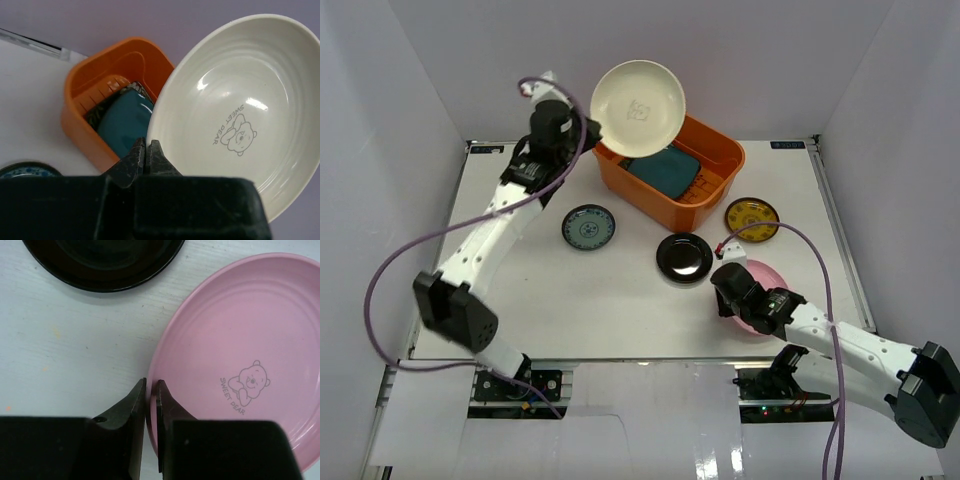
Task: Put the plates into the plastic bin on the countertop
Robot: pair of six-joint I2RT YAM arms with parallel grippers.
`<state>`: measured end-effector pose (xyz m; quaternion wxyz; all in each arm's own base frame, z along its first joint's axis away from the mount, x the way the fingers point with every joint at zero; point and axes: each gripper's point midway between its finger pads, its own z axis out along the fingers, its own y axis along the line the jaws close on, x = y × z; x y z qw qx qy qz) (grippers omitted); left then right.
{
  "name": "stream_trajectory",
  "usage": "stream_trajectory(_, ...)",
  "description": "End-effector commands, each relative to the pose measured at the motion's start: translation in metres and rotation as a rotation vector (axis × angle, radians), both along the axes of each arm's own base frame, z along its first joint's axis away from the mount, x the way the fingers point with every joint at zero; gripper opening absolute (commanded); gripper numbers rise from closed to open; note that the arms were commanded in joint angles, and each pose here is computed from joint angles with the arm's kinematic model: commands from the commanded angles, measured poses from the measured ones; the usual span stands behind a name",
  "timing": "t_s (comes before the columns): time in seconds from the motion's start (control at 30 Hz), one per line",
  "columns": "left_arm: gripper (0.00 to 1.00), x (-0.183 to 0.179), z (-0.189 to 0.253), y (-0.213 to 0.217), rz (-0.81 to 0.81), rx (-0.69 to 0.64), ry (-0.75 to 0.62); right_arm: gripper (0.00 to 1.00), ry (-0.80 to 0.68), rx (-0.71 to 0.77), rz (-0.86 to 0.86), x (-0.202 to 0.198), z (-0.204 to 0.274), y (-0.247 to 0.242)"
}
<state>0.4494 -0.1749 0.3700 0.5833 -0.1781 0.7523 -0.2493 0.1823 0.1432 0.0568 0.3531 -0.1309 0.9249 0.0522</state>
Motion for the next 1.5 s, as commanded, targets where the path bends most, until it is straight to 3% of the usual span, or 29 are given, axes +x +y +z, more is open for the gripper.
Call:
stream_trajectory(0.0,0.00,0.031,0.002,-0.053,-0.089,0.061,-0.010,0.08,0.019,0.098,0.027,-0.008,0.009,0.014)
stream_trajectory(0.03,0.00,0.051,-0.034,-0.067,-0.102,0.097,0.060,0.08,0.002,0.112,0.026,-0.008,0.015,0.014)
stream_trajectory(0.13,0.00,0.075,-0.029,-0.087,-0.126,0.113,0.059,0.08,-0.025,0.123,0.020,-0.008,0.026,0.010)
stream_trajectory(0.17,0.00,0.090,-0.059,-0.097,-0.138,0.142,0.102,0.08,-0.043,0.124,0.013,-0.007,0.034,0.007)
stream_trajectory(0.23,0.00,0.104,-0.049,-0.103,-0.133,0.152,0.075,0.08,-0.065,0.126,0.007,-0.006,0.044,0.005)
stream_trajectory(0.27,0.00,0.116,-0.074,-0.108,-0.133,0.181,0.106,0.08,-0.078,0.133,0.004,-0.005,0.050,0.005)
stream_trajectory(0.53,0.01,0.135,-0.121,-0.111,-0.142,0.296,0.147,0.08,-0.305,0.233,0.000,0.023,0.159,0.013)
stream_trajectory(0.57,0.22,0.136,-0.125,-0.111,-0.147,0.301,0.151,0.08,-0.339,0.228,0.006,0.028,0.172,0.014)
stream_trajectory(0.7,0.64,0.139,-0.115,-0.113,-0.185,0.272,0.126,0.08,-0.449,0.255,0.041,0.049,0.227,0.033)
stream_trajectory(0.8,0.75,0.135,-0.092,-0.115,-0.225,0.235,0.087,0.08,-0.531,0.261,0.047,0.067,0.270,0.047)
stream_trajectory(0.9,0.77,0.116,-0.039,-0.117,-0.271,0.186,-0.003,0.08,-0.642,0.260,0.062,0.088,0.313,0.062)
stream_trajectory(0.93,0.78,0.100,0.001,-0.110,-0.272,0.164,-0.069,0.08,-0.690,0.266,0.058,0.094,0.334,0.064)
stream_trajectory(1.03,0.77,0.074,0.026,-0.091,-0.244,0.159,-0.117,0.08,-0.765,0.164,0.103,0.129,0.347,0.086)
stream_trajectory(1.07,0.77,0.047,0.068,-0.070,-0.205,0.143,-0.193,0.08,-0.767,0.156,0.141,0.144,0.350,0.104)
stream_trajectory(1.1,0.77,0.040,0.035,-0.062,-0.190,0.166,-0.141,0.08,-0.774,0.148,0.150,0.157,0.353,0.109)
stream_trajectory(1.13,0.77,0.028,0.031,-0.051,-0.171,0.171,-0.136,0.08,-0.781,0.128,0.184,0.164,0.356,0.117)
stream_trajectory(1.17,0.77,0.000,0.055,-0.027,-0.122,0.155,-0.182,0.08,-0.785,0.133,0.230,0.174,0.359,0.134)
stream_trajectory(1.2,0.77,-0.012,0.043,-0.015,-0.101,0.159,-0.158,0.08,-0.790,0.123,0.242,0.186,0.358,0.136)
stream_trajectory(1.23,0.77,-0.024,-0.013,-0.004,-0.088,0.187,-0.048,0.08,-0.810,0.125,0.274,0.194,0.360,0.143)
stream_trajectory(1.27,0.77,-0.047,-0.005,0.019,-0.037,0.176,-0.073,0.08,-0.780,0.126,0.355,0.206,0.342,0.164)
stream_trajectory(1.3,0.77,-0.058,-0.024,0.030,-0.019,0.187,-0.038,0.08,-0.796,0.120,0.363,0.220,0.345,0.164)
stream_trajectory(1.33,0.77,-0.070,-0.076,0.040,-0.010,0.216,0.062,0.08,-0.766,0.084,0.401,0.239,0.320,0.176)
stream_trajectory(1.43,0.80,-0.098,-0.126,0.070,0.036,0.201,0.191,0.08,-0.752,0.038,0.401,0.276,0.309,0.181)
stream_trajectory(1.47,0.82,-0.106,-0.160,0.086,0.064,0.192,0.277,0.08,-0.686,-0.013,0.429,0.292,0.274,0.190)
